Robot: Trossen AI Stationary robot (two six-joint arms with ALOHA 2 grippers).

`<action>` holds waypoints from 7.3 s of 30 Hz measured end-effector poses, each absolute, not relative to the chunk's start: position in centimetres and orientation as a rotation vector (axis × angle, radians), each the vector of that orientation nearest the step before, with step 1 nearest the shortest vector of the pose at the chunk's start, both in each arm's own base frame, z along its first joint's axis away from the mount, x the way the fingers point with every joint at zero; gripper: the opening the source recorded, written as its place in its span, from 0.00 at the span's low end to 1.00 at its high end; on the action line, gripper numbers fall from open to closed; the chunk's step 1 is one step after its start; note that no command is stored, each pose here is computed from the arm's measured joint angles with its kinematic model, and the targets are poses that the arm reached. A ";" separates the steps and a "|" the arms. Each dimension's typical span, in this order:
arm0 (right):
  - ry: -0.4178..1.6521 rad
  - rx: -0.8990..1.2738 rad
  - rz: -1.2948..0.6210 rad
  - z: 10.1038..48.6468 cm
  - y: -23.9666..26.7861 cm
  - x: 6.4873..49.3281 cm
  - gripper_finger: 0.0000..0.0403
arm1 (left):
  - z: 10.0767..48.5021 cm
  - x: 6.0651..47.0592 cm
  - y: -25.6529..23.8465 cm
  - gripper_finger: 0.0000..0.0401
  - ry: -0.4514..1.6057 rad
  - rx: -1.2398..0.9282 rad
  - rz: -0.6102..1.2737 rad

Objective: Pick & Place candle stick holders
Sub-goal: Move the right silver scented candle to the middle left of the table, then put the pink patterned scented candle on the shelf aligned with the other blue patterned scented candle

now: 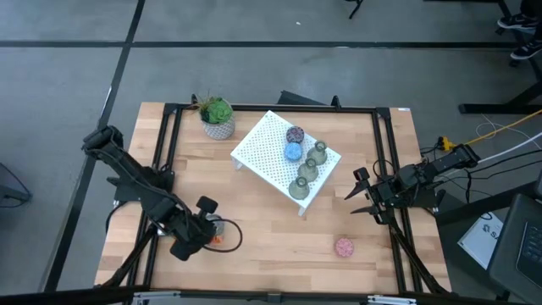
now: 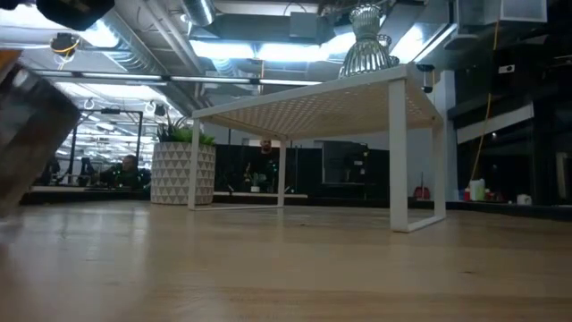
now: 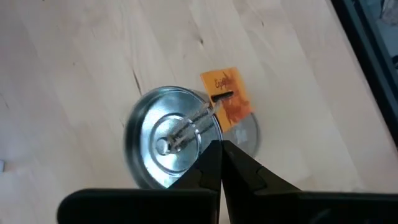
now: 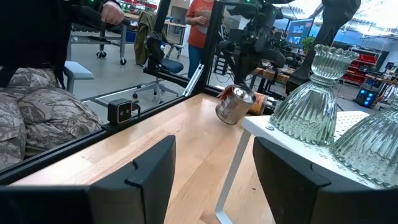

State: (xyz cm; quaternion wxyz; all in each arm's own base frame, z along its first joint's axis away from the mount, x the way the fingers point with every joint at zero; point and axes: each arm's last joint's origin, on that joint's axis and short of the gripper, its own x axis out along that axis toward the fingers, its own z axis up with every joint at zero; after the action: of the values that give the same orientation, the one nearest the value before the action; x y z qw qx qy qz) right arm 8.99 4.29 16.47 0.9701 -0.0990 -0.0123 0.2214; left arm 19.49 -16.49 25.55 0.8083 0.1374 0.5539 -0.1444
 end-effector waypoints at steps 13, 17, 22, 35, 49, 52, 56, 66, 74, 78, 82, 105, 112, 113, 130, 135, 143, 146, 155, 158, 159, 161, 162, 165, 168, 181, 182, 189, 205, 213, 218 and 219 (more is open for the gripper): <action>-0.025 -0.200 0.447 16.5 4.3 9.0 0.54 | 24.8 19.0 -17.2 0.00 1.153 0.328 -0.340; -0.025 -0.200 0.447 16.5 4.3 9.0 0.54 | 24.8 18.9 -17.2 0.00 1.150 0.335 -0.341; -0.024 -0.200 0.448 16.5 4.3 9.0 0.54 | 24.8 18.9 -17.2 0.00 1.149 0.335 -0.340; -0.025 -0.200 0.447 16.5 4.3 9.0 0.54 | 25.0 19.1 -17.1 0.06 1.109 0.343 -0.294; -0.025 -0.200 0.446 16.5 4.3 9.0 0.54 | 27.9 21.5 -19.2 0.24 0.665 0.297 -0.410; -0.025 -0.200 0.447 16.5 4.3 9.0 0.54 | 28.9 21.8 -20.0 0.23 0.540 0.273 -0.444; -0.025 -0.200 0.447 16.5 4.3 9.0 0.54 | 29.7 21.9 -20.6 0.22 0.449 0.245 -0.470; -0.025 -0.200 0.447 16.5 4.3 9.0 0.54 | 29.9 21.7 -21.0 0.22 0.445 0.164 -0.471; -0.025 -0.200 0.447 16.5 4.3 9.0 0.54 | 29.7 21.8 -21.1 0.22 0.463 0.106 -0.456; -0.025 -0.200 0.447 16.5 4.3 9.0 0.54 | 29.4 22.0 -21.4 0.22 0.466 0.106 -0.451; -0.025 -0.200 0.447 16.5 4.3 9.0 0.54 | 29.1 22.4 -21.7 0.23 0.454 0.098 -0.453; -0.025 -0.200 0.447 16.5 4.3 9.0 0.54 | 28.8 20.7 -23.6 0.23 0.474 0.068 -0.510; -0.024 -0.200 0.447 16.5 4.3 9.0 0.54 | 28.8 20.1 -24.1 0.22 0.471 0.072 -0.519; -0.025 -0.200 0.447 16.5 4.3 9.0 0.54 | 28.8 20.0 -24.1 0.22 0.471 0.073 -0.521; -0.025 -0.200 0.447 16.5 4.3 9.0 0.54 | 28.8 19.8 -24.3 0.22 0.467 0.077 -0.520; -0.025 -0.200 0.447 16.5 4.3 9.0 0.54 | 29.0 20.3 -23.9 0.22 0.422 0.139 -0.457; -0.025 -0.200 0.447 16.5 4.3 9.0 0.54 | 29.3 23.5 -23.3 0.26 0.263 0.197 -0.466; -0.025 -0.200 0.447 16.5 4.3 9.0 0.54 | 28.9 24.3 -22.8 0.32 0.277 0.206 -0.425; -0.024 -0.200 0.448 16.5 4.3 9.0 0.54 | 30.5 25.8 -20.0 0.42 0.217 0.182 -0.399; -0.024 -0.200 0.447 16.5 4.3 9.0 0.54 | 30.1 26.4 -19.0 0.42 0.259 0.190 -0.359; -0.024 -0.200 0.448 16.5 4.3 9.0 0.54 | 30.0 26.5 -18.8 0.42 0.273 0.182 -0.349; -0.024 -0.200 0.448 16.5 4.3 9.0 0.54 | 29.8 26.5 -18.6 0.42 0.304 0.158 -0.340; -0.024 -0.200 0.448 16.5 4.3 9.0 0.54 | 29.7 26.4 -18.6 0.42 0.316 0.152 -0.342; -0.024 -0.200 0.447 16.5 4.3 9.0 0.54 | 30.3 25.5 -18.7 0.41 0.318 0.151 -0.364; -0.025 -0.204 0.447 16.5 4.3 9.0 0.54 | 31.5 24.5 -18.6 0.41 0.279 0.156 -0.391; -0.229 -0.360 0.379 18.1 4.2 8.9 0.54 | 34.3 21.6 -16.5 0.40 0.246 0.170 -0.414; -0.270 -0.351 0.388 18.5 4.2 8.8 0.54 | 34.3 21.5 -16.5 0.40 0.253 0.174 -0.413; -0.486 -0.343 0.291 20.6 3.8 8.3 0.54 | 34.2 21.6 -16.2 0.40 0.261 0.203 -0.363; -0.052 -0.100 0.351 24.5 4.4 9.9 0.38 | 34.1 21.8 -15.4 0.40 0.258 0.247 -0.074; 0.346 -0.025 0.434 26.2 5.9 12.3 0.33 | 34.1 22.1 -14.9 0.40 0.257 0.247 -0.005; 0.587 0.090 0.451 26.6 6.7 13.6 0.30 | 34.1 22.3 -14.4 0.40 0.261 0.246 0.013; 0.631 0.118 0.444 26.7 6.9 13.8 0.30 | 34.1 22.4 -14.4 0.40 0.266 0.249 0.015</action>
State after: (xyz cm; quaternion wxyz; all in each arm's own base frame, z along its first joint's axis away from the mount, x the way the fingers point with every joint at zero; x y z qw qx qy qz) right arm 13.76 6.86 26.69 0.9248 0.0575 0.3078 0.2163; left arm 22.36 -14.37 34.06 0.9834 0.1237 0.1324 0.0075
